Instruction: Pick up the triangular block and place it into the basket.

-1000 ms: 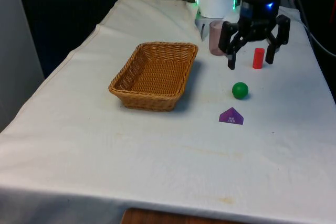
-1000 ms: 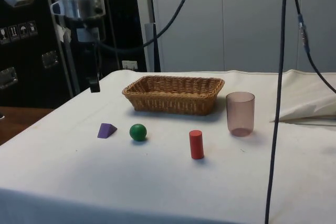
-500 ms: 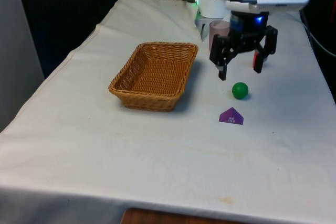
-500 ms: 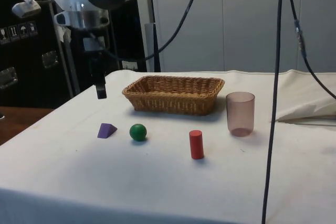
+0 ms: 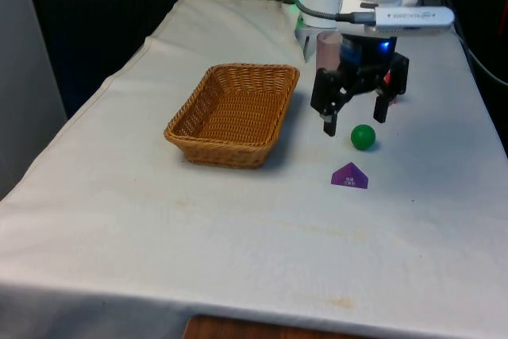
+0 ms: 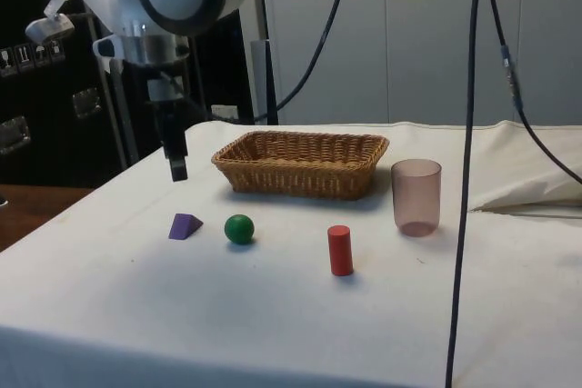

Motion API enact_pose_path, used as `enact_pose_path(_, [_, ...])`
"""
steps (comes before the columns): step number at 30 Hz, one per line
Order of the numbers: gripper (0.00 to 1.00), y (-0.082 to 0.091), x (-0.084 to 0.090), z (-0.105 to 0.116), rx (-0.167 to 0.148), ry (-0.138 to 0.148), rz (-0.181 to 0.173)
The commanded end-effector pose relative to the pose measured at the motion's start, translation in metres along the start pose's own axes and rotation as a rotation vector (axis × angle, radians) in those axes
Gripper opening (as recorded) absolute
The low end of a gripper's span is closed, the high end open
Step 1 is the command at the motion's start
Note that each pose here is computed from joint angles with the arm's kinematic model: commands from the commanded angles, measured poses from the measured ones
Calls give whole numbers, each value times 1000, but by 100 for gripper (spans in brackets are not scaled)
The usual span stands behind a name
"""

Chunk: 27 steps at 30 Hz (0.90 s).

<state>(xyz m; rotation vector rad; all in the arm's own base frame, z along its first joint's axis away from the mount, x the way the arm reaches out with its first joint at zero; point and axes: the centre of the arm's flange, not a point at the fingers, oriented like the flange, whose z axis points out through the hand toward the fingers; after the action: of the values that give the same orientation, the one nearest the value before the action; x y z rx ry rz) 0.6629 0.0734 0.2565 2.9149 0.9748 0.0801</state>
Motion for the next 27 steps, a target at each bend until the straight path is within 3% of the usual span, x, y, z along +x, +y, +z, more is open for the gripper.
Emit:
enact_pose_path(1, [100,2,2,3,0,9,-15])
enact_pose_path(7, [100,4,0,16,-2,4,-57])
enact_pose_path(8, [100,4,0,12,-3,-3,-45])
enact_pose_path(16, [100,5,-3,29,-2,-13,-89])
enact_pose_path(24, [100,7,-5,39,-4,-14,-130])
enact_pose_path(27, [100,10,-3,44,-5,-8,-161])
